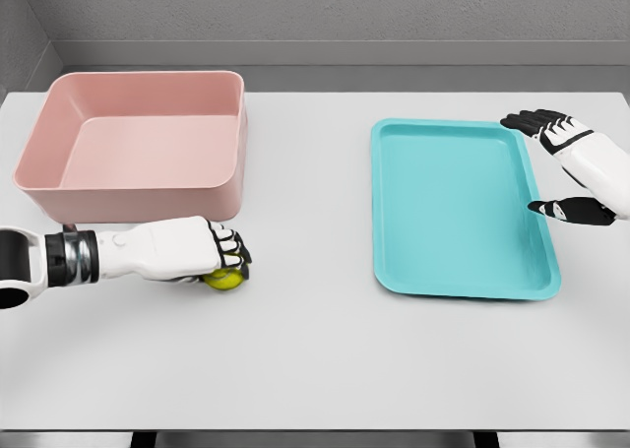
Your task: Put the tennis from the blue tray into the pink basket with both arms
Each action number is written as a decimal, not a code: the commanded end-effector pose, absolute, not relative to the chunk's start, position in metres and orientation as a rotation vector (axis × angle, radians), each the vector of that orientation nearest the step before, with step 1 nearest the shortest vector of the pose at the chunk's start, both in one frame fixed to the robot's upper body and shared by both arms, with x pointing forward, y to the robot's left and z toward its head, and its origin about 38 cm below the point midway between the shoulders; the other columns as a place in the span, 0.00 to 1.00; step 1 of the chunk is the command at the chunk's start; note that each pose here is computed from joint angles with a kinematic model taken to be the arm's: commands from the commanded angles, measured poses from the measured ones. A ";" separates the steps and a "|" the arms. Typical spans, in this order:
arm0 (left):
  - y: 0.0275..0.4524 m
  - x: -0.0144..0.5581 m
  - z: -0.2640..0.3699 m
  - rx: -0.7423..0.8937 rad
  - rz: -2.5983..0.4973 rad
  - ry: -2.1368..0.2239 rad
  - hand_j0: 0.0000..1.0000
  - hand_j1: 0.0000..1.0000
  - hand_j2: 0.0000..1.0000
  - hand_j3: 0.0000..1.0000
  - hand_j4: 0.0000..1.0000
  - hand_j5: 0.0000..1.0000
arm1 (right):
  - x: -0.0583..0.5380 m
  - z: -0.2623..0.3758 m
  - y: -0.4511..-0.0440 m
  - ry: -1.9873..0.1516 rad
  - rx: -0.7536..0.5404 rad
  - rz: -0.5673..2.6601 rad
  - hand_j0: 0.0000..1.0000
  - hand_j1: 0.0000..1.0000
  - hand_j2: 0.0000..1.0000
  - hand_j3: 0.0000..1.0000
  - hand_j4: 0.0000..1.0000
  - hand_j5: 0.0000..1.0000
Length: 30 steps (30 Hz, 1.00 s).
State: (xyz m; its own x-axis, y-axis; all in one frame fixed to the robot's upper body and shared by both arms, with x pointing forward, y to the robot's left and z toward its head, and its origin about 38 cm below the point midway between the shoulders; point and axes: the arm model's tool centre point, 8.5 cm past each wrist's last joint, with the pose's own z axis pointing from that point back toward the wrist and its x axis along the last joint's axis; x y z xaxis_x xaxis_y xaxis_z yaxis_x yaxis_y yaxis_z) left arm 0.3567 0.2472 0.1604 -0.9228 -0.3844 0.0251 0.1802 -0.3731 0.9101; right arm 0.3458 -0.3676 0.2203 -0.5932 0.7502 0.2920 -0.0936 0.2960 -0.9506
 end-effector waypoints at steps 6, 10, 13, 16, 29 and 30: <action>0.249 0.359 0.172 0.262 -2.299 -1.548 0.49 0.49 0.49 0.49 0.49 0.49 | 0.346 0.221 -0.368 -1.803 -0.588 1.382 1.00 1.00 1.00 1.00 1.00 1.00; 0.250 0.364 0.181 0.271 -2.283 -1.568 0.49 0.49 0.49 0.49 0.49 0.49 | 0.346 0.221 -0.368 -1.803 -0.588 1.382 1.00 1.00 1.00 1.00 1.00 1.00; 0.250 0.366 0.186 0.273 -2.271 -1.582 0.49 0.49 0.49 0.49 0.49 0.49 | 0.346 0.221 -0.368 -1.803 -0.588 1.382 1.00 1.00 1.00 1.00 1.00 1.00; 0.256 0.368 0.193 0.293 -2.257 -1.586 0.49 0.49 0.49 0.49 0.49 0.49 | 0.346 0.221 -0.368 -1.803 -0.588 1.382 1.00 1.00 1.00 1.00 1.00 1.00; 0.266 0.376 0.219 0.322 -2.218 -1.620 0.50 0.50 0.50 0.50 0.50 0.50 | 0.344 0.220 -0.372 -1.796 -0.596 1.374 1.00 1.00 1.00 1.00 1.00 1.00; 0.267 0.376 0.219 0.323 -2.218 -1.618 0.50 0.50 0.50 0.50 0.50 0.50 | 0.344 0.220 -0.372 -1.796 -0.596 1.374 1.00 1.00 1.00 1.00 1.00 1.00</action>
